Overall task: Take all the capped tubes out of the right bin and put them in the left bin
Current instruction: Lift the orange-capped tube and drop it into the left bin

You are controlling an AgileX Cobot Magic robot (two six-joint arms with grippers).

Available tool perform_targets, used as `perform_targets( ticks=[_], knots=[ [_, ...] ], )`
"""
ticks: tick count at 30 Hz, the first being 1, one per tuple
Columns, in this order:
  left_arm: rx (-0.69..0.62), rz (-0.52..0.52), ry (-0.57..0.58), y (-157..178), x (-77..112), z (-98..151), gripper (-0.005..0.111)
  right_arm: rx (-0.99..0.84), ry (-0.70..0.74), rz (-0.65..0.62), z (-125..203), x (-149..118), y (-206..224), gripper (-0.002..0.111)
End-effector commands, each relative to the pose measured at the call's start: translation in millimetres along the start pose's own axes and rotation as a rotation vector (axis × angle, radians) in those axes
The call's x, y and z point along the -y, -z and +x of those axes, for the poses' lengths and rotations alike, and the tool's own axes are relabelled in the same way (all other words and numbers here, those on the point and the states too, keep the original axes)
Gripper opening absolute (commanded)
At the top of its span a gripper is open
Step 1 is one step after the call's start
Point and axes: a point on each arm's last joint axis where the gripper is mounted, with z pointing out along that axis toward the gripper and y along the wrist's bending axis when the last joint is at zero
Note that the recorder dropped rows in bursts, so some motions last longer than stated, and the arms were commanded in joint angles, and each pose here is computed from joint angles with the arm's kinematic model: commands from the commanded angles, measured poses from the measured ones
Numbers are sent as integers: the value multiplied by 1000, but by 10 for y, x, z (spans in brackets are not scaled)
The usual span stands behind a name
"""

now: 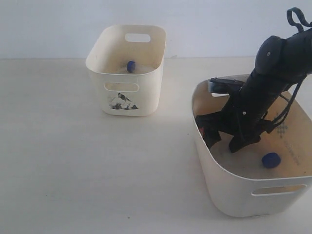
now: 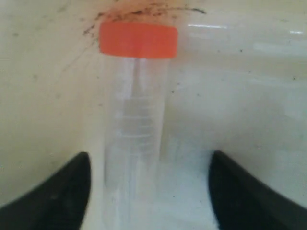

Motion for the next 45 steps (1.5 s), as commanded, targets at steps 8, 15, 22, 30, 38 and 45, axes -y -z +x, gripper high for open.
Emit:
perform_targets(
  ticks=[8,15,22,30,38,45],
  knots=[
    [7,2,12,3,0,-14,4,-27,-52,-41,11,-72,-114,0],
    [7,2,12,3,0,-14,4,-88,48,20,130,-92,190,0],
    [7,2,12,3,0,-14,4,103,107,17,229,-270,910,0],
    [7,2,12,3,0,-14,4,484,219,-73,366,-522,1694,0],
    [7,2,12,3,0,-14,4,817,355,-390,77,-817,1803,0],
    [7,2,12,3,0,-14,4,787,394,-531,-466,-1049,1641,0]
  ],
)
